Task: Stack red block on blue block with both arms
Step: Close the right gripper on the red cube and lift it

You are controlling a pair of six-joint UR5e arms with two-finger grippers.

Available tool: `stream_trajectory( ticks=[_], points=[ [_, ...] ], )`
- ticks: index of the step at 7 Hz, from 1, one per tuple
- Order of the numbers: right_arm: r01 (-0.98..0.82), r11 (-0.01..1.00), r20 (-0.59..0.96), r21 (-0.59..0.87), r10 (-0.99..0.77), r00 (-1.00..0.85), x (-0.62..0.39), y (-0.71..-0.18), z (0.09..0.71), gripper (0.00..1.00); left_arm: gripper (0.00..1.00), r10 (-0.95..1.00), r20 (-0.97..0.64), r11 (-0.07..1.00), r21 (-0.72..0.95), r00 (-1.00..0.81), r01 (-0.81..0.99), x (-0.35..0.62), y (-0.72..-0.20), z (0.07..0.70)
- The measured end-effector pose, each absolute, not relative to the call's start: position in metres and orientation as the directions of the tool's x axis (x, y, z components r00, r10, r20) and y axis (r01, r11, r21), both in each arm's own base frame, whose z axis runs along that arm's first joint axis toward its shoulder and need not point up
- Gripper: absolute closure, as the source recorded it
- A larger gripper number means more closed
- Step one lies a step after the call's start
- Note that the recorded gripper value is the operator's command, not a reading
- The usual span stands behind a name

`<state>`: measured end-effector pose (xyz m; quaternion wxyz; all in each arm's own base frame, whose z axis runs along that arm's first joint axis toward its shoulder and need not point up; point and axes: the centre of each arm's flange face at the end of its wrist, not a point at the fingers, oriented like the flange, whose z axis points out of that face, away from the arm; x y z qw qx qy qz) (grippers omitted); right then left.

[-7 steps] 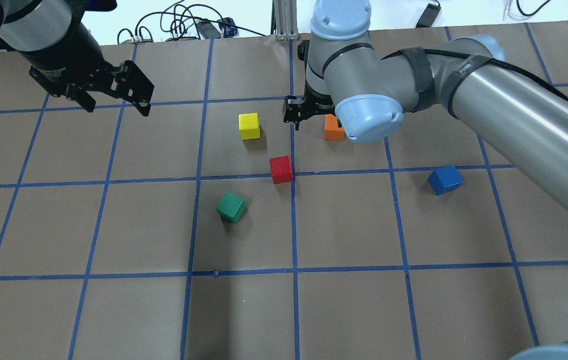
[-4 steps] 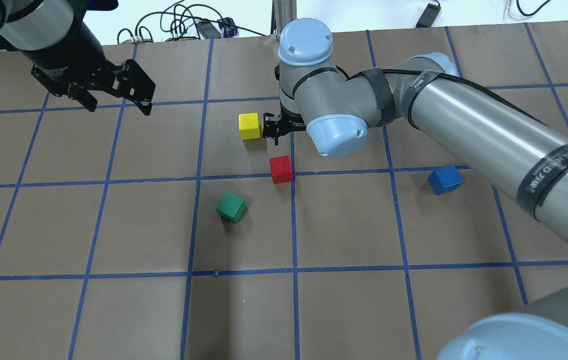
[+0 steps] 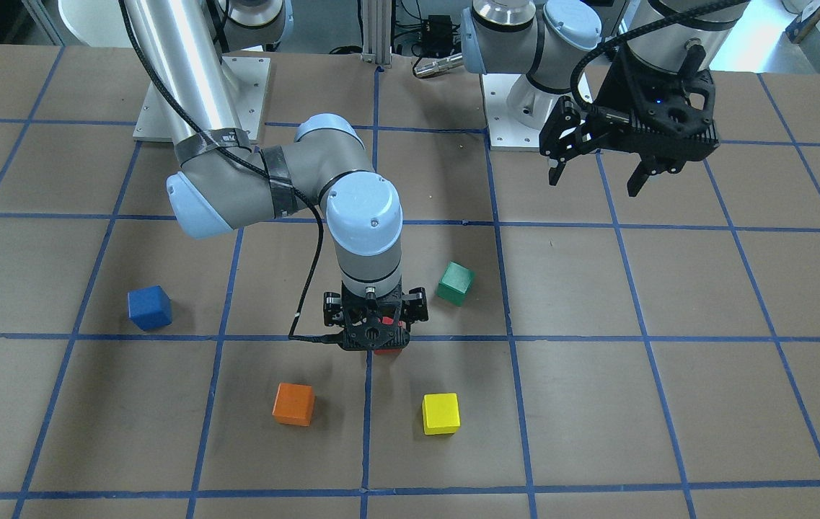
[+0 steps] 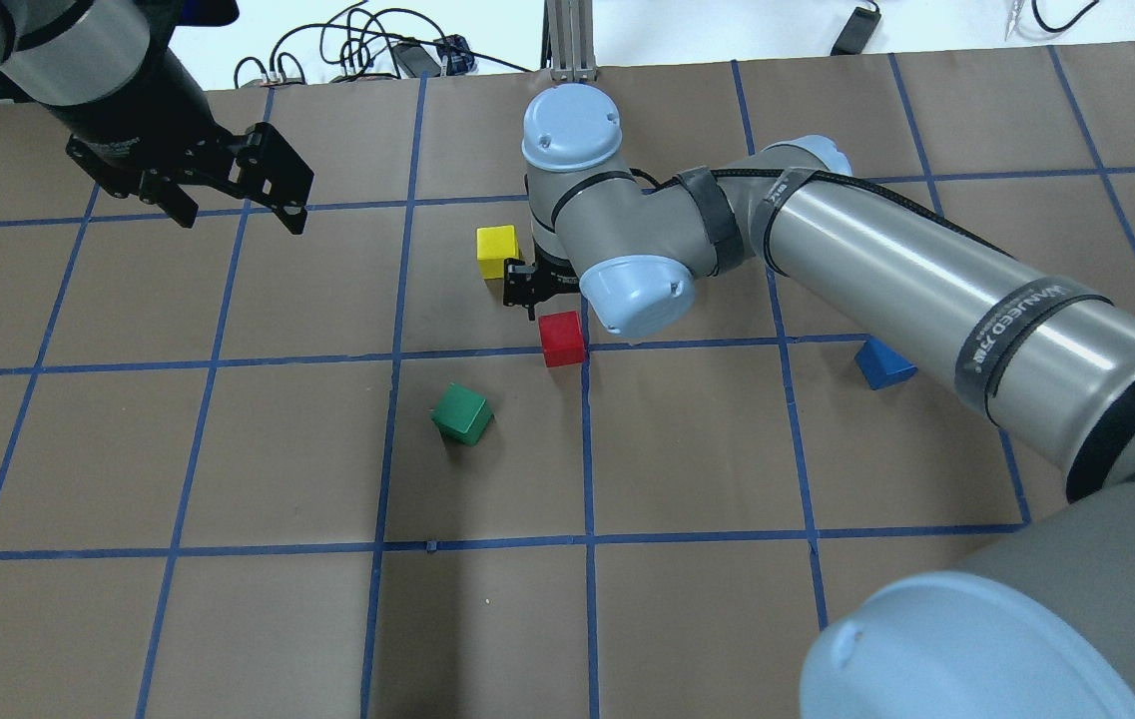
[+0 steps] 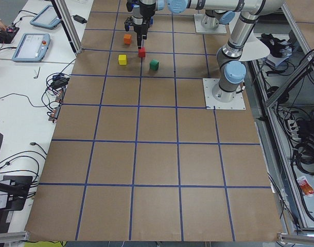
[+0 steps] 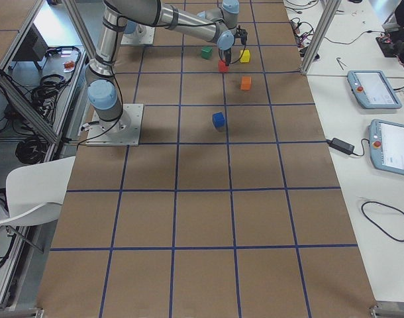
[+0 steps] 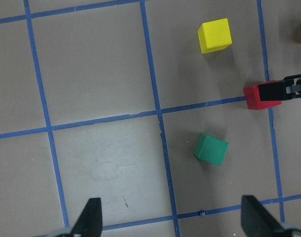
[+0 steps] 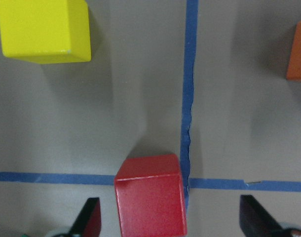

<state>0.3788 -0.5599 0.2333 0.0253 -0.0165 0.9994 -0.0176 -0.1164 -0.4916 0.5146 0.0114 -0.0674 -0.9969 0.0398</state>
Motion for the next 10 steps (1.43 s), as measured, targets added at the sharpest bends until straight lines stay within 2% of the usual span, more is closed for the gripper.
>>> stream_trajectory(
  ticks=[3, 4, 5, 6, 10],
  points=[
    [0.0, 1.0, -0.048, -0.015, 0.0, -0.999, 0.386, -0.557, 0.214, 0.0, 0.0, 0.136, 0.018, 0.988, -0.082, -0.991, 0.134, -0.117, -0.491, 0.515],
    [0.015, 1.0, -0.046, -0.008, 0.015, -0.999, 0.386, -0.557, 0.209, 0.15, 0.0, 0.136, 0.018, 0.988, -0.082, -0.991, 0.134, -0.117, -0.491, 0.515],
    [0.021, 1.0, -0.044, -0.003, 0.021, -0.999, 0.386, -0.556, 0.207, 0.74, 0.0, 0.136, 0.019, 0.988, -0.083, -0.991, 0.134, -0.117, -0.491, 0.515],
    [0.023, 1.0, -0.043, -0.001, 0.023, -0.999, 0.386, -0.556, 0.206, 1.0, 0.0, 0.136, 0.019, 0.988, -0.082, -0.991, 0.134, -0.117, -0.491, 0.514],
    [0.024, 1.0, -0.057, -0.007, 0.024, -0.998, 0.388, -0.558, 0.213, 1.0, 0.0, 0.136, 0.023, 0.988, -0.081, -0.99, 0.134, -0.117, -0.496, 0.511]
  ],
)
